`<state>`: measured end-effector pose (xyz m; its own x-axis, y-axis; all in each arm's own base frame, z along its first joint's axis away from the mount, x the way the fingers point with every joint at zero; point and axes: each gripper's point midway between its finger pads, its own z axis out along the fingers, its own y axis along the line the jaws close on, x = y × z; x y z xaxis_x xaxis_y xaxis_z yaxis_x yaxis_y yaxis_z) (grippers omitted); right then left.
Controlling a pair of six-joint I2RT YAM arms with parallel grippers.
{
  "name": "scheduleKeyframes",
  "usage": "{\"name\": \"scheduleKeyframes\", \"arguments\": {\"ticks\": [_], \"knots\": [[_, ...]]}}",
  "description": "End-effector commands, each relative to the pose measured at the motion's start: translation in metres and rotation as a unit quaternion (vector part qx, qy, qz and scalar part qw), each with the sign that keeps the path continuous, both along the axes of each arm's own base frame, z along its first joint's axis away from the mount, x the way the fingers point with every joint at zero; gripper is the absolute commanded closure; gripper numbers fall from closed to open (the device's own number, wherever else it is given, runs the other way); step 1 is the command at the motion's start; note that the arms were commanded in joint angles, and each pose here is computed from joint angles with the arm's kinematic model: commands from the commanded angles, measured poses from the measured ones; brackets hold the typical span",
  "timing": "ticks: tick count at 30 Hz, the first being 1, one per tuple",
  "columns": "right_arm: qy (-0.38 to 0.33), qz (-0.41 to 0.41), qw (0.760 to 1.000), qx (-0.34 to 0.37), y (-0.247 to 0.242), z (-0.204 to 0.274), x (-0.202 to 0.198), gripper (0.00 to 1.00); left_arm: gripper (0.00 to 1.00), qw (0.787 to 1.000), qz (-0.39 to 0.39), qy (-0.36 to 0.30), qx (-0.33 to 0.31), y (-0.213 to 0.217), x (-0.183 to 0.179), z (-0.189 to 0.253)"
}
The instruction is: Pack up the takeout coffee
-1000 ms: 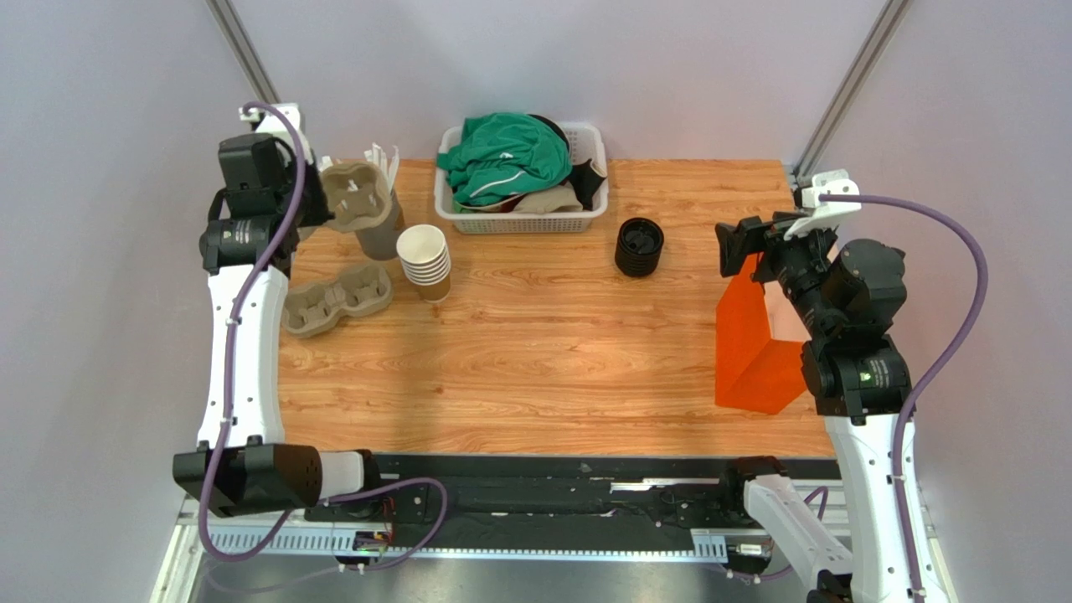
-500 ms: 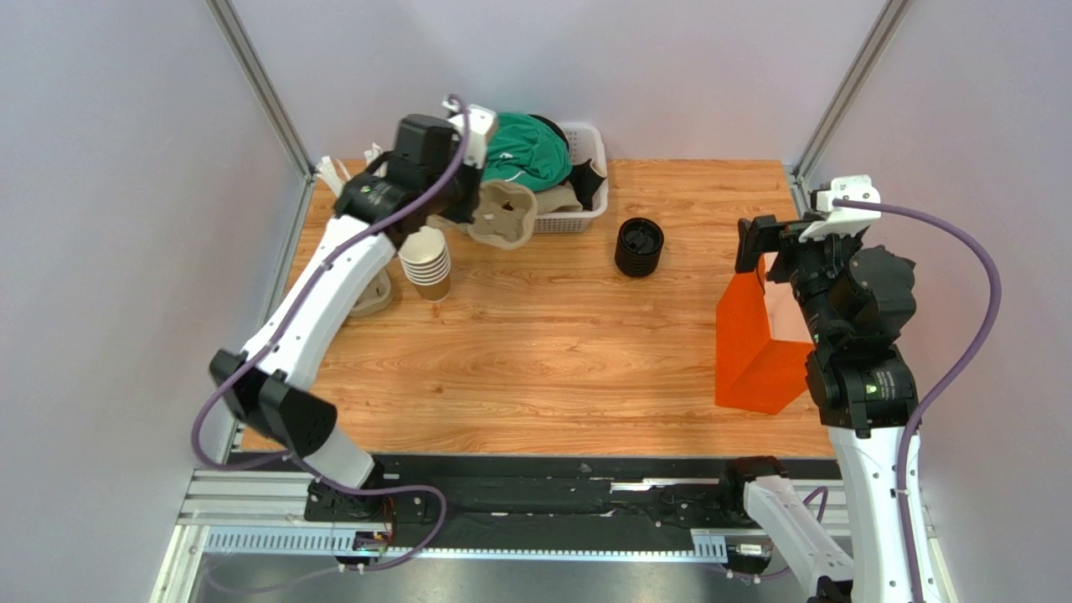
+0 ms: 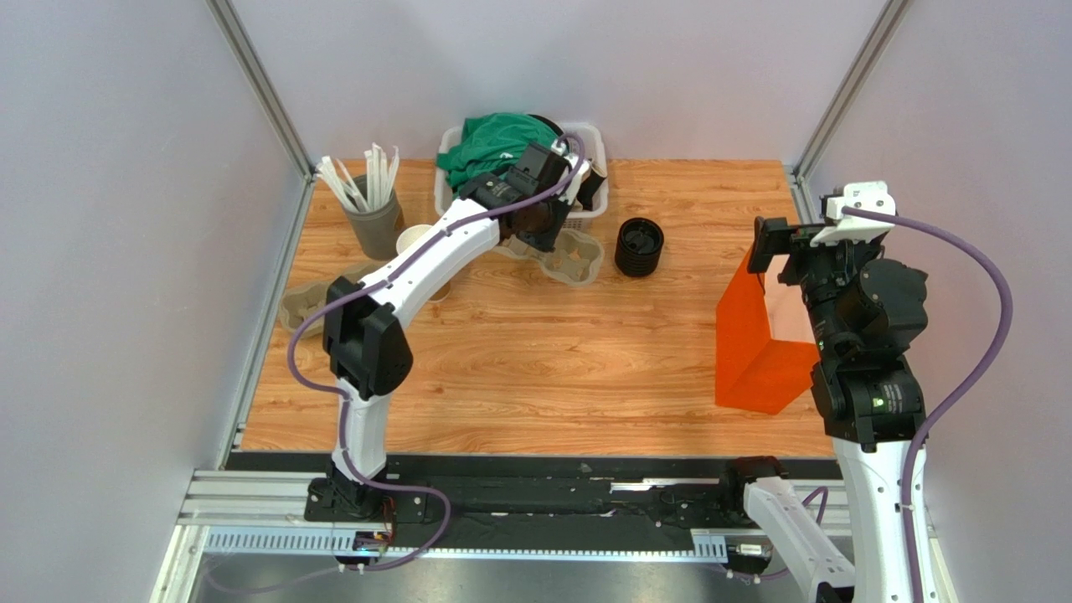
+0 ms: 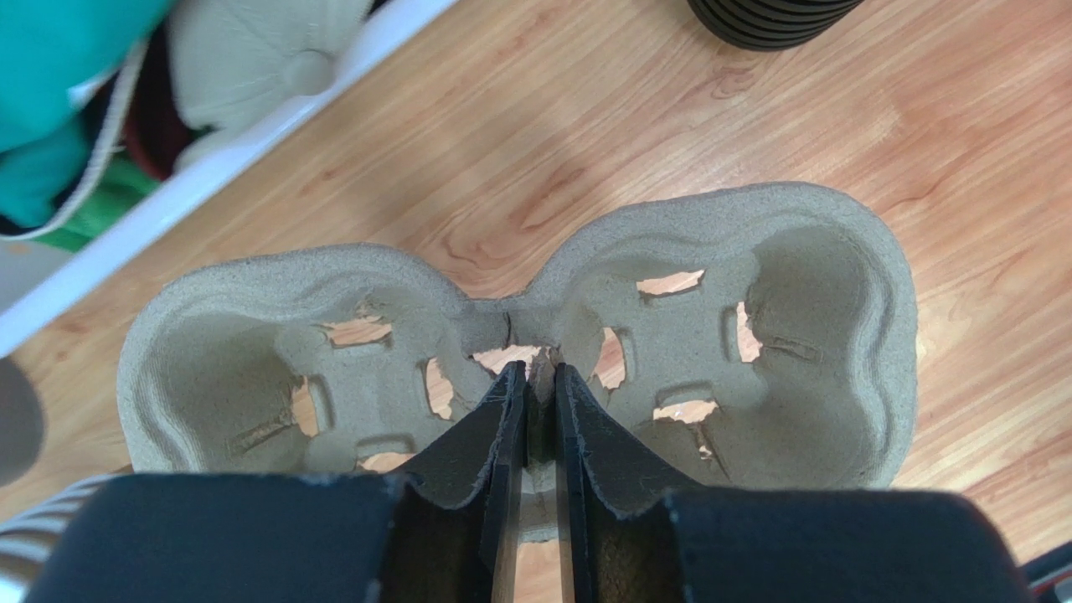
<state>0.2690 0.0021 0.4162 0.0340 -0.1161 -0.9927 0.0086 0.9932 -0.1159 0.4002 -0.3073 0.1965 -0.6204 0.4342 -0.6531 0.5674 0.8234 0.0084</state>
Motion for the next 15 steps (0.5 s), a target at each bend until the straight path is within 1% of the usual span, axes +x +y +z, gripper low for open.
{"name": "scheduleKeyframes", "arguments": {"ticks": [1,4,8,15], "knots": [[-0.029,-0.004,0.999,-0.019,-0.003,0.021,-0.006,0.09,0.79,1.0,-0.005,0.02,-0.022,-0.03,-0.003,-0.011],[-0.026,-0.001,0.999,-0.025,-0.003,0.019,-0.006,0.09,0.79,0.999,-0.031,0.023,-0.024,-0.057,-0.011,-0.022],[-0.027,-0.007,0.999,-0.031,-0.005,0.02,-0.007,0.09,0.78,0.998,-0.064,0.012,-0.023,-0.092,-0.03,-0.028],[-0.013,-0.003,0.999,-0.035,-0.004,0.011,-0.001,0.08,0.78,0.995,-0.101,0.011,-0.009,-0.123,-0.048,-0.053]]}}
